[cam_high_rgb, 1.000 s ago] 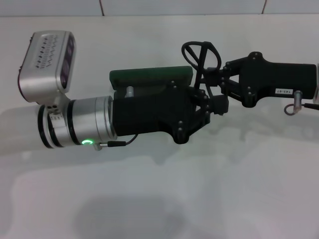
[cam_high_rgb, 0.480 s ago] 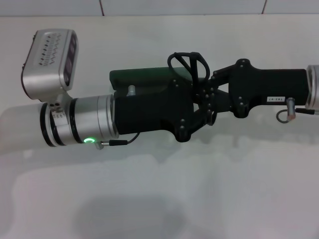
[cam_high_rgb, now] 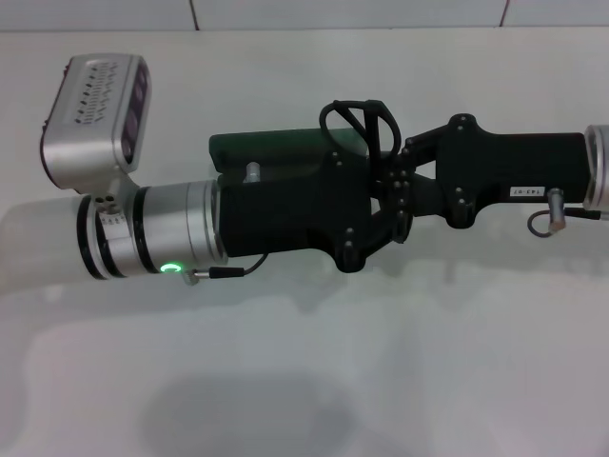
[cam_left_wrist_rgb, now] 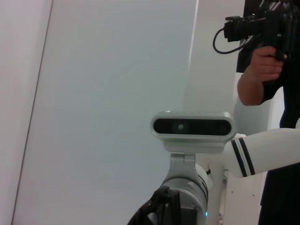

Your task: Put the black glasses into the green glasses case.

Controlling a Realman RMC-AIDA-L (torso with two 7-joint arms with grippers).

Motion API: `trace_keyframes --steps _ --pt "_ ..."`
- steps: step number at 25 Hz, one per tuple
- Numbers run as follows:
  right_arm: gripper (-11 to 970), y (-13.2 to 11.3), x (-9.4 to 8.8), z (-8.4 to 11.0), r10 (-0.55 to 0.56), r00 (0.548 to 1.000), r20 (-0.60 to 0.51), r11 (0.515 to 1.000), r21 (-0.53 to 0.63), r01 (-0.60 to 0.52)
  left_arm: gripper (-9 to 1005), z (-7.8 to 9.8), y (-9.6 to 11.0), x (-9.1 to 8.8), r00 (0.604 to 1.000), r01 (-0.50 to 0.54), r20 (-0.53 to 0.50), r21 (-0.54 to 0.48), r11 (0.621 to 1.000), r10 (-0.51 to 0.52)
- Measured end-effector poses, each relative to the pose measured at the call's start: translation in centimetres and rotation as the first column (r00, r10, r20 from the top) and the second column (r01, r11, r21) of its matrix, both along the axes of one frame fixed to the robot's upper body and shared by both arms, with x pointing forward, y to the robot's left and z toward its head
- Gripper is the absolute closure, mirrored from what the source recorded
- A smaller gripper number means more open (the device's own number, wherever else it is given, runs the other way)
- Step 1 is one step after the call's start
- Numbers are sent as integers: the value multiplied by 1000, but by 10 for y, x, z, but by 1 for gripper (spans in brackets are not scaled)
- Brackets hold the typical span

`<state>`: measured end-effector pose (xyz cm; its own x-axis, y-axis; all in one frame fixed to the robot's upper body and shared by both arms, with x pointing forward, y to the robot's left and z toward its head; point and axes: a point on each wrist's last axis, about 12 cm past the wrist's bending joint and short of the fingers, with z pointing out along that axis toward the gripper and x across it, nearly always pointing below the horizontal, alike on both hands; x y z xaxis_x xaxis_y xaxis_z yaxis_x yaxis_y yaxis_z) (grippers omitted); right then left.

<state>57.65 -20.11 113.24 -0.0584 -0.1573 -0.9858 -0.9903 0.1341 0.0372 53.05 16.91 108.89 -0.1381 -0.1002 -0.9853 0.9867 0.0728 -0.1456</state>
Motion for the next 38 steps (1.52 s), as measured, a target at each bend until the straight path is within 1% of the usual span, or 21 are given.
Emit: trace_keyframes --steps 7,11,14,17,19,21,24,25,27,28,30,34,38 --pt "871 -7 2 -1 -46 999 11 999 10 46 977 -1 5 0 1000 -24 -2 -4 1000 24" --pt "868 -8 4 0 -62 998 25 998 4 62 976 -4 11 -3 999 -35 -8 3 999 35" --pt "866 -11 7 0 -93 995 43 996 -9 94 976 -8 15 -7 999 -31 -14 15 999 31" --pt "864 -12 13 1 -125 989 79 991 -28 128 976 -13 24 -13 999 -30 -15 49 998 31" --pt "862 -9 16 3 -131 985 110 990 -46 137 975 -20 34 -19 999 -47 -14 88 995 49" --pt "861 -3 20 5 -114 983 144 990 -68 125 975 -27 48 -24 996 -86 -13 128 988 89" --pt "859 11 25 9 -64 976 207 988 -123 91 975 -40 70 -32 983 -177 -14 199 964 184" --pt "858 17 28 9 -47 972 232 986 -147 83 975 -43 75 -33 978 -202 -13 217 955 209" --pt "857 28 30 7 -18 963 268 979 -190 71 974 -50 85 -35 963 -257 -6 260 931 268" --pt "856 33 31 6 -6 959 283 975 -211 68 974 -54 91 -36 952 -293 2 286 912 306" --pt "854 42 34 3 2 953 302 966 -249 76 974 -59 97 -37 936 -337 12 320 885 352" --pt "852 62 38 -3 7 940 342 945 -309 105 973 -67 107 -37 911 -388 19 374 843 411" --pt "849 82 41 -5 17 915 402 927 -349 136 973 -71 115 -39 899 -407 20 400 821 436"
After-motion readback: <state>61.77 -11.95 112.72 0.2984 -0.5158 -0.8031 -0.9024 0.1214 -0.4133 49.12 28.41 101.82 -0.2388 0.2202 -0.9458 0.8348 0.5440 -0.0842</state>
